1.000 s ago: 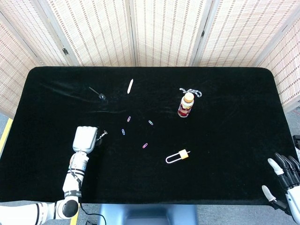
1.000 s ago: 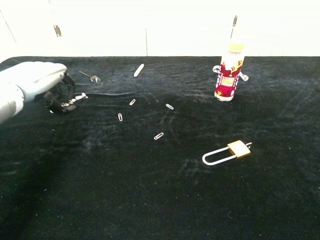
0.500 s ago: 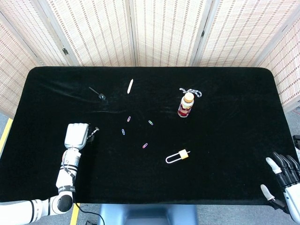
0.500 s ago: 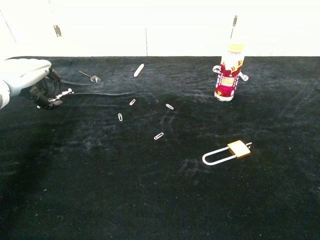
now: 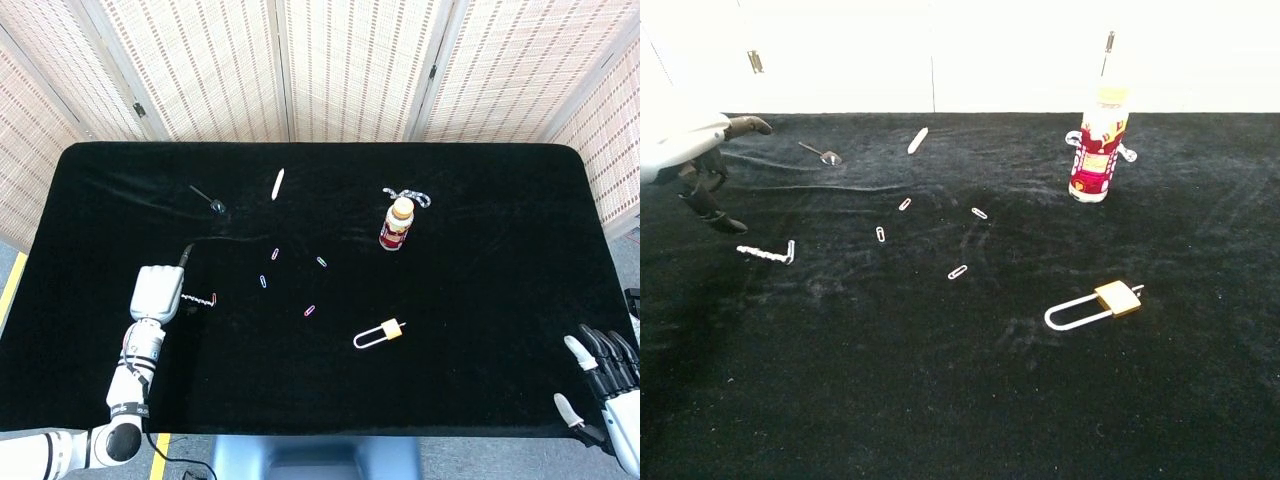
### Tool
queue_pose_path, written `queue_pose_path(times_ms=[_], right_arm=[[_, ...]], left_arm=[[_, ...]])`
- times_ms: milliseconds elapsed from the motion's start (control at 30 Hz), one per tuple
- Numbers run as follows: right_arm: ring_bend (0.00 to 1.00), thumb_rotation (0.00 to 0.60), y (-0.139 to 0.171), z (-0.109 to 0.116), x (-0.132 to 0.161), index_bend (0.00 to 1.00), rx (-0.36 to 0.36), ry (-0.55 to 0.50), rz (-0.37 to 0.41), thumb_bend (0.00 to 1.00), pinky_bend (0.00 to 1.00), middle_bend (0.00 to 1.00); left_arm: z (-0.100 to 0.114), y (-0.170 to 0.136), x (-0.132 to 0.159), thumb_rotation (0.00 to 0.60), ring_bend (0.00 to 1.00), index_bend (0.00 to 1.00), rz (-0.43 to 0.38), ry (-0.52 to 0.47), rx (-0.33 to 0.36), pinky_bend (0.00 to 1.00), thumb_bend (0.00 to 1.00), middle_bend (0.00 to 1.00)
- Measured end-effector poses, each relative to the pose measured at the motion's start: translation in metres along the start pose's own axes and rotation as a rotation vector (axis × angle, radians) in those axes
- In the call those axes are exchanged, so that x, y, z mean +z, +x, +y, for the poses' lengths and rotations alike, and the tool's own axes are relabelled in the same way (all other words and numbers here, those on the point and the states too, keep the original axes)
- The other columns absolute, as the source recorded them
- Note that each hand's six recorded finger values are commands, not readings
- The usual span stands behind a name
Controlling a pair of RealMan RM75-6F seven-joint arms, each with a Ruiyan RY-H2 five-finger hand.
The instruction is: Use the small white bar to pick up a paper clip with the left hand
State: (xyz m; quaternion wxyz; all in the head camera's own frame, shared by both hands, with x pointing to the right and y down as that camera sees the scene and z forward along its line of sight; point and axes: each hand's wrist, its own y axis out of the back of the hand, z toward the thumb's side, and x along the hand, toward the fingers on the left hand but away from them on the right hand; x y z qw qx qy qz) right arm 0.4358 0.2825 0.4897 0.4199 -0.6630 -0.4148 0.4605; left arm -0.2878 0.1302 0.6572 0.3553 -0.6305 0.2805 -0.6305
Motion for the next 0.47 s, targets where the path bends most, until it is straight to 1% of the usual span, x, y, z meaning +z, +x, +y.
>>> queue_pose_path(times_ms=[33, 67, 100, 133, 167, 200, 233, 300, 333, 400, 467], right_arm=[[0.0, 0.6, 0.0, 0.0, 0.0, 0.0, 0.001, 0.001, 0.002, 0.36, 0.0, 0.0], [0.0, 0.6, 0.0, -0.001, 0.001, 0.0, 0.002, 0.002, 0.003, 0.36, 0.0, 0.0], [0.0, 0.6, 0.0, -0.001, 0.001, 0.0, 0.003, 0.004, 0.005, 0.36, 0.0, 0.0], [0.0, 0.6, 0.0, -0.002, 0.002, 0.0, 0.005, 0.008, 0.009, 0.36, 0.0, 0.0], [0.0, 0.6, 0.0, -0.002, 0.003, 0.0, 0.008, 0.01, 0.013, 0.36, 0.0, 0.0], [0.0, 0.6, 0.001, -0.003, 0.004, 0.0, 0.01, 0.011, 0.017, 0.36, 0.0, 0.0], [0.0, 0.6, 0.001, -0.004, 0.005, 0.0, 0.012, 0.013, 0.021, 0.36, 0.0, 0.0], [0.0, 0.6, 0.001, -0.005, 0.007, 0.0, 0.018, 0.011, 0.026, 0.36, 0.0, 0.0], [0.0, 0.6, 0.001, -0.006, 0.007, 0.0, 0.024, 0.012, 0.027, 0.36, 0.0, 0.0], [0.0, 0.6, 0.0, -0.009, 0.008, 0.0, 0.035, 0.017, 0.028, 0.36, 0.0, 0.0], [0.0, 0.6, -0.001, -0.012, 0.009, 0.0, 0.049, 0.024, 0.033, 0.36, 0.0, 0.0]], left_arm=[[0.0, -0.004, -0.001, 0.6, 0.56, 0.0, -0.008, 0.004, -0.009, 0.77, 0.1, 0.42], [0.001, -0.008, -0.001, 0.6, 0.4, 0.0, -0.017, 0.009, -0.02, 0.63, 0.1, 0.26], [0.002, -0.016, -0.003, 0.6, 0.26, 0.0, -0.031, 0.017, -0.036, 0.49, 0.1, 0.14], [0.003, -0.023, -0.006, 0.6, 0.18, 0.0, -0.042, 0.024, -0.048, 0.4, 0.11, 0.06], [0.004, -0.03, -0.009, 0.6, 0.11, 0.0, -0.052, 0.033, -0.056, 0.31, 0.11, 0.02], [0.007, -0.039, -0.015, 0.6, 0.05, 0.0, -0.063, 0.044, -0.058, 0.22, 0.11, 0.0], [0.008, -0.046, -0.019, 0.6, 0.03, 0.0, -0.071, 0.053, -0.055, 0.17, 0.11, 0.0], [0.007, -0.063, -0.027, 0.6, 0.0, 0.0, -0.093, 0.074, -0.035, 0.04, 0.11, 0.0], [0.006, -0.071, -0.029, 0.6, 0.0, 0.0, -0.103, 0.085, -0.023, 0.01, 0.11, 0.0], [-0.002, -0.093, -0.038, 0.6, 0.0, 0.0, -0.123, 0.11, 0.009, 0.0, 0.11, 0.0], [-0.011, -0.118, -0.048, 0.6, 0.0, 0.0, -0.126, 0.13, 0.034, 0.0, 0.11, 0.0]])
